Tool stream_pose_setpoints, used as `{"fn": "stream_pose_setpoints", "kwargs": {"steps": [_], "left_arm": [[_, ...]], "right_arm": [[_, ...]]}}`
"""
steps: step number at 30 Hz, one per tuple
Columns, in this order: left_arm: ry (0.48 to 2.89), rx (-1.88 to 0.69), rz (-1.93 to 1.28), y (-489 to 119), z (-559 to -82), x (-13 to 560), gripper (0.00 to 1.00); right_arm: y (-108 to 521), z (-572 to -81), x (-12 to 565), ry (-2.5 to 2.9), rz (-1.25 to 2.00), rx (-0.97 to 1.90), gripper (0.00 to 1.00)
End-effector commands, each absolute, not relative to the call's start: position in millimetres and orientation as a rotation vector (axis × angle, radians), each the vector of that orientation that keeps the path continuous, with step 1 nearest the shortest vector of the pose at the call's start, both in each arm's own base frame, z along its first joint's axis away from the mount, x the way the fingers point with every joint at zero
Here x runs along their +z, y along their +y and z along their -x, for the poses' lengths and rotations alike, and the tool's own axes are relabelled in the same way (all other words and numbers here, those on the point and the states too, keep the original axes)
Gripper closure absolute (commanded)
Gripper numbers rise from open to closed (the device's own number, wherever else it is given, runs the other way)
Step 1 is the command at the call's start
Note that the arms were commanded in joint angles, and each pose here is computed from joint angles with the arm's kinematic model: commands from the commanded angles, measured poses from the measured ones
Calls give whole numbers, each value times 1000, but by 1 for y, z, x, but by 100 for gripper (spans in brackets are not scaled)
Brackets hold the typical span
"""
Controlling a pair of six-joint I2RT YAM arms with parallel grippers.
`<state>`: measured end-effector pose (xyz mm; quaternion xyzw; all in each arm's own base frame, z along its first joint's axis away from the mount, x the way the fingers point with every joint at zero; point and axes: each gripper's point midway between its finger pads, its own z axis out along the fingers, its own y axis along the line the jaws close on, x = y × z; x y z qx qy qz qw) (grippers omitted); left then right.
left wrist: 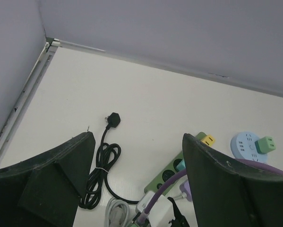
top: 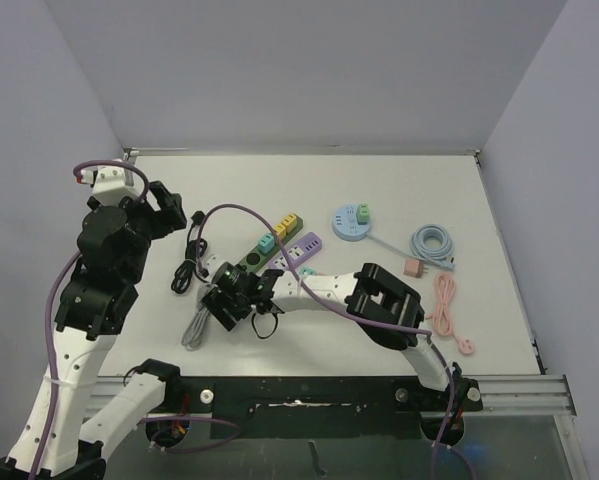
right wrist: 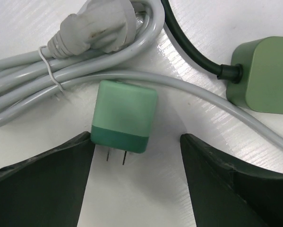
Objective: Insert the plug
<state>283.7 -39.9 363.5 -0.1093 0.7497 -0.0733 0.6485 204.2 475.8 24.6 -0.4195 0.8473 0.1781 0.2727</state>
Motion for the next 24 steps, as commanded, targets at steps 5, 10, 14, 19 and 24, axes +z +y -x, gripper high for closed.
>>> {"fn": "stream_pose_setpoints", "kwargs": {"steps": [5,10,14,19,24], "left_arm": [[1594,-138,328,-23,-278,402,26],[1627,-170,315,-30,-280,400,26],[1650,-179,333,-32,-282,396,26],[1673,-196,337,-35,-282,395,26],[1699,-239,323,-44,-284,390,26]], "right_arm": [[496,-221,42,2202,1016,461,34],[496,-224,41,2203,988,458,21],[501,-223,35,2214,977,491,19],[490,-231,38,2228,884,470,41],[465,-240,63,2161,793,465,54]]}}
